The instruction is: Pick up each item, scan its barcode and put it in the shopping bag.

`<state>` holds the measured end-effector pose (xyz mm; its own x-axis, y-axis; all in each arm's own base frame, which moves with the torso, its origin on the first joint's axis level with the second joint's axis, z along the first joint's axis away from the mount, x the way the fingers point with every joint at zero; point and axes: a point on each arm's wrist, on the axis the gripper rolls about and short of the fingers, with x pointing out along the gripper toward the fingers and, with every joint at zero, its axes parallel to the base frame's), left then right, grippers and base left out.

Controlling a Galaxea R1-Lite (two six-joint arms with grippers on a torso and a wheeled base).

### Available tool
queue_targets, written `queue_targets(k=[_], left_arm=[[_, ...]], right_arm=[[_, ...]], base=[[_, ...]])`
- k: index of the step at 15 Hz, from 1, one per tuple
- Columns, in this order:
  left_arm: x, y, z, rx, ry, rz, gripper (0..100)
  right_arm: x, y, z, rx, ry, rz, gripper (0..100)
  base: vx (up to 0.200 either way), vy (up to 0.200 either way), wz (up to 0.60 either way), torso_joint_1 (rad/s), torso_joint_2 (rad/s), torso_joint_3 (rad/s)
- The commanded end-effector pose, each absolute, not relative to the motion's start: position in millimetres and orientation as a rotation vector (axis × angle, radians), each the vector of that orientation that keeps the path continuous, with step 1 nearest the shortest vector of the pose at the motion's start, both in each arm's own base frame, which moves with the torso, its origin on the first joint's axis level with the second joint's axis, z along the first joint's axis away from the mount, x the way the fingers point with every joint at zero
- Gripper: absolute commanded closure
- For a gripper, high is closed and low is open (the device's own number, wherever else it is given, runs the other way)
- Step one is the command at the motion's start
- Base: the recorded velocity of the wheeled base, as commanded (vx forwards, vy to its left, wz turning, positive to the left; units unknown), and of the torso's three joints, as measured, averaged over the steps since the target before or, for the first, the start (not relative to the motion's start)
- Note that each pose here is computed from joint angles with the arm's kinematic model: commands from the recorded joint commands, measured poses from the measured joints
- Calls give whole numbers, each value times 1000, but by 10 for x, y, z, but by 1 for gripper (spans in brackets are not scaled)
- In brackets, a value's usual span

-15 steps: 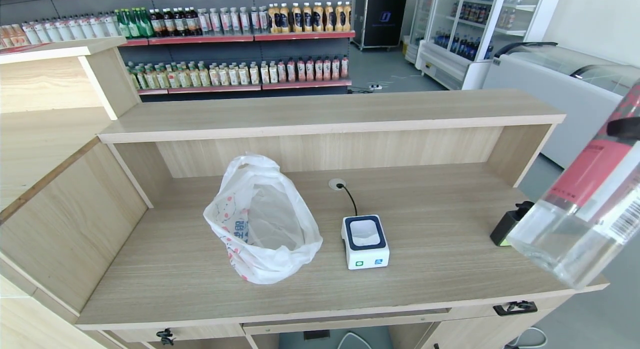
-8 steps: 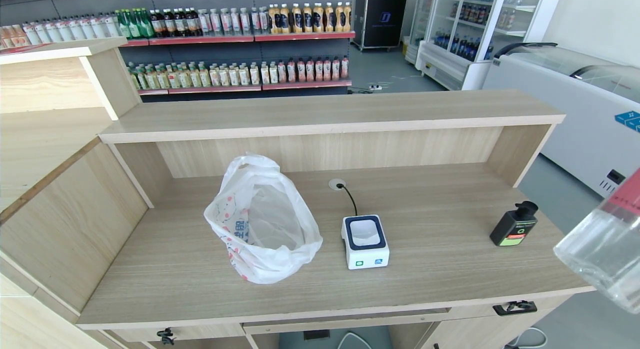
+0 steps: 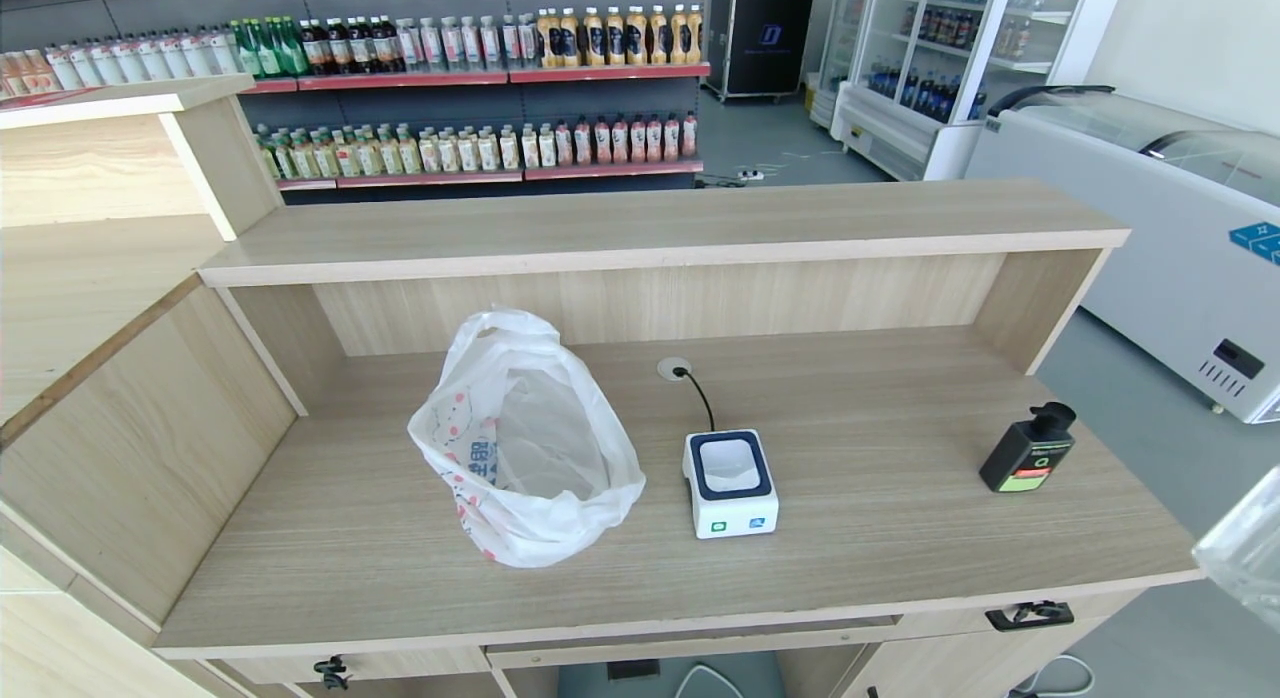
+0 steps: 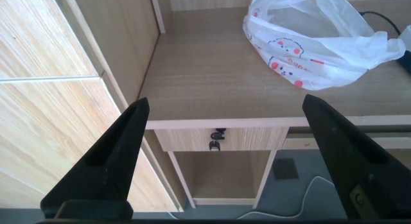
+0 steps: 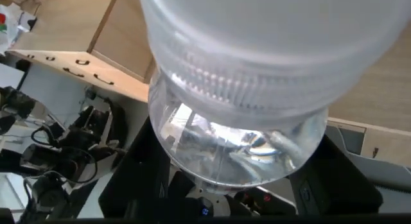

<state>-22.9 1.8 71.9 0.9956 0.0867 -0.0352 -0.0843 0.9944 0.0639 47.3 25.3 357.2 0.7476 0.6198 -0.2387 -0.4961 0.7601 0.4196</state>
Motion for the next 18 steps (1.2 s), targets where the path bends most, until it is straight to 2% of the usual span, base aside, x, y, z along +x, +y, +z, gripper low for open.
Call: queue_targets(k=[1,15,18], left_arm=[[-229,18,719,63,38,86,0],[-229,18,719,63,38,86,0],[-228,18,719,63,39,86,0]], right_arm=[[370,225,3703,338,346,642,100],[333,207,3695,334,359,628,100],[475,243,3626,327,351,555,100]], base=[[0,0,0,0,0,0],[0,0,0,0,0,0],[0,0,0,0,0,0]])
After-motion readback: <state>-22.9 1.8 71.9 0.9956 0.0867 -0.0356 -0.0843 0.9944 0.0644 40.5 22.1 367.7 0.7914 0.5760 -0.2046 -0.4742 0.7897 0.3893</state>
